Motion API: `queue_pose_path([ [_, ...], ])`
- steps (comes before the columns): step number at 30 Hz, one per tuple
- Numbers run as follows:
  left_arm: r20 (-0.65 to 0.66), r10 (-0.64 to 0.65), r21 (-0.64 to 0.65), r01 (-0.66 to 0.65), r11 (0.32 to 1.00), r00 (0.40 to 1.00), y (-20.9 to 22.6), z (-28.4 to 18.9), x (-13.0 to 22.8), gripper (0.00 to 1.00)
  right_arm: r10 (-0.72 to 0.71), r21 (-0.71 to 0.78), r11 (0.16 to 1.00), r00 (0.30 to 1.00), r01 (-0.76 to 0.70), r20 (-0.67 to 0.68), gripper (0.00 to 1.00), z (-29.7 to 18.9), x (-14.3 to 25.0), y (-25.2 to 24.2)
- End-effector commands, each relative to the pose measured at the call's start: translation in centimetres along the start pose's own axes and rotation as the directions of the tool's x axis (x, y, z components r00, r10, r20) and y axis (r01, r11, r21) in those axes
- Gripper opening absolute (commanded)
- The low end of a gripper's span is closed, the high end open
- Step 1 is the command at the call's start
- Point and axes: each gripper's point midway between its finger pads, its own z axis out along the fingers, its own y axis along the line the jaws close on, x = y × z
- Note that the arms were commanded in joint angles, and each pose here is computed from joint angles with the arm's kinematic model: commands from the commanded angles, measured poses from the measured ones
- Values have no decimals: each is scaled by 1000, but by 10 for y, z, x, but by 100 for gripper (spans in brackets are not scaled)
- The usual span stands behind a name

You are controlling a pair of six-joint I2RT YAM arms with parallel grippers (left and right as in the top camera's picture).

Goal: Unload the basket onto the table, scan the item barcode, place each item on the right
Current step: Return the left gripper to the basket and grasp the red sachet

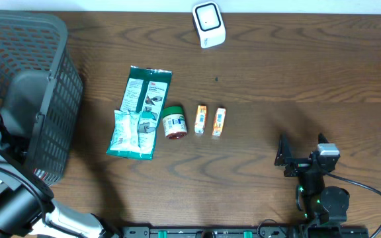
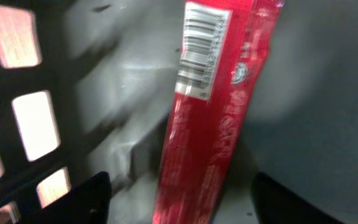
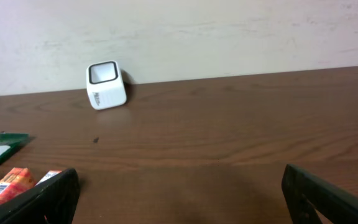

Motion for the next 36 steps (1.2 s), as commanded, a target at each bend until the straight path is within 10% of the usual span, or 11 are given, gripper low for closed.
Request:
queue_pose_path([
  [1, -13, -7, -14, 7, 1000, 1000, 5, 21, 13, 56, 14, -12, 1000, 1000, -14, -2, 99, 0, 1, 3],
  [10, -25, 16, 241, -10, 971, 1000, -37, -18, 5, 8, 14, -12, 1000, 1000, -14, -2, 99, 0, 1, 3],
  [22, 381, -151, 568, -102, 817, 912, -29, -226, -38, 10, 14, -12, 1000, 1000, -14, -2, 99, 0, 1, 3],
  [29, 570, -86, 703, -432, 565, 817, -24, -352, 64, 12, 14, -11, 1000, 1000, -14, -2, 99, 0, 1, 2],
  [36, 625, 51, 694, -585, 421, 779, -18, -375, 138, 12, 14, -12, 1000, 1000, -14, -2, 99, 0, 1, 3],
])
